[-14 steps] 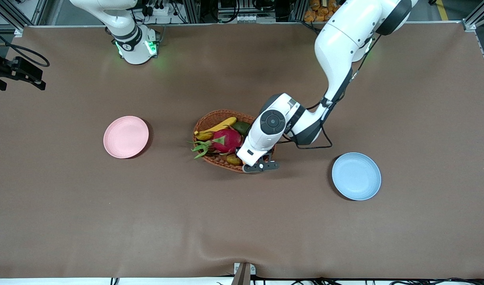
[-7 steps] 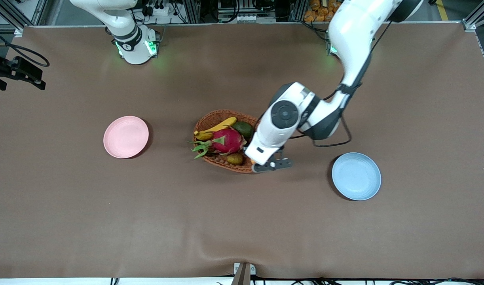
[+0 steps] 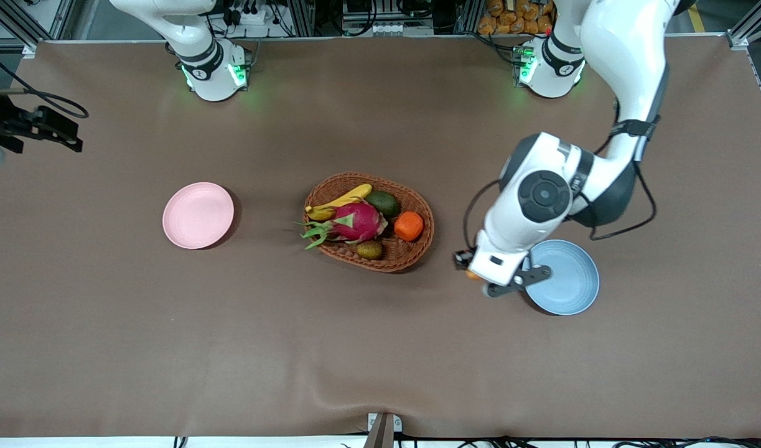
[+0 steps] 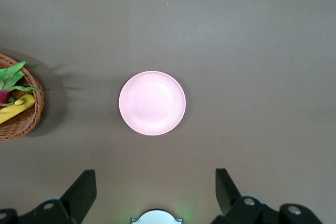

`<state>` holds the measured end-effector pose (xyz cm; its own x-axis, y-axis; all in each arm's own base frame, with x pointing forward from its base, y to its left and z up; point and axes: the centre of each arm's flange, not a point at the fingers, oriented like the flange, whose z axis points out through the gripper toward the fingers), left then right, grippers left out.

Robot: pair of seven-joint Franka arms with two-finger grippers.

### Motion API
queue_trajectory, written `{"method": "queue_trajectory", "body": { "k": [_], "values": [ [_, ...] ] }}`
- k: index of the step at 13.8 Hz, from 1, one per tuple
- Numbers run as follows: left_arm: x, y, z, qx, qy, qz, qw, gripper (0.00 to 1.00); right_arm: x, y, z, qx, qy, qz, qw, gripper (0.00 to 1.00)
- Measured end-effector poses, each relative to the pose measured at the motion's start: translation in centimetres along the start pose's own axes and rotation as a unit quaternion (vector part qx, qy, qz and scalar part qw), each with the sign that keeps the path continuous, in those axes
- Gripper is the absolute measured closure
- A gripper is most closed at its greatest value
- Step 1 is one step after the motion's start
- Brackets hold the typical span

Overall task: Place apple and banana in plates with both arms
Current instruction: 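Carry the apple with the left gripper over the blue plate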

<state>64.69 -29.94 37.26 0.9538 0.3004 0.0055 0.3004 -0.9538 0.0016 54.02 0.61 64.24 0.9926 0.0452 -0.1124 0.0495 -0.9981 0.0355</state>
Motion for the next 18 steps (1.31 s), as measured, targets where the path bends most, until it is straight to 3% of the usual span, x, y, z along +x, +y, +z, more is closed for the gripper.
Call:
{"method": "queue_trajectory", "body": {
  "k": [5,9,12,14,18],
  "values": [
    [5.1,-8.5,3.7,0.045,-0.013,0.050,0.998,0.34,1.9,-3.7,2.8,-0.002,-0.029,-0.035,0.999,0.00],
    [5.5,-10.3,8.1,0.125,-0.002,0.097,0.987,0.34,5.8,-4.8,9.9,0.048,-0.094,-0.023,0.994,0.00],
    [5.3,-10.4,10.5,0.164,0.006,0.120,0.979,0.34,8.1,-6.0,14.8,0.055,-0.135,0.032,0.989,0.00],
    [5.0,-10.2,12.0,0.198,0.019,0.118,0.973,0.34,9.0,-8.1,17.8,0.061,-0.164,0.114,0.978,0.00],
    [3.7,-9.1,14.5,0.255,0.042,0.137,0.956,0.34,9.5,-14.2,22.7,0.046,-0.177,0.294,0.938,0.00]
  ]
}}
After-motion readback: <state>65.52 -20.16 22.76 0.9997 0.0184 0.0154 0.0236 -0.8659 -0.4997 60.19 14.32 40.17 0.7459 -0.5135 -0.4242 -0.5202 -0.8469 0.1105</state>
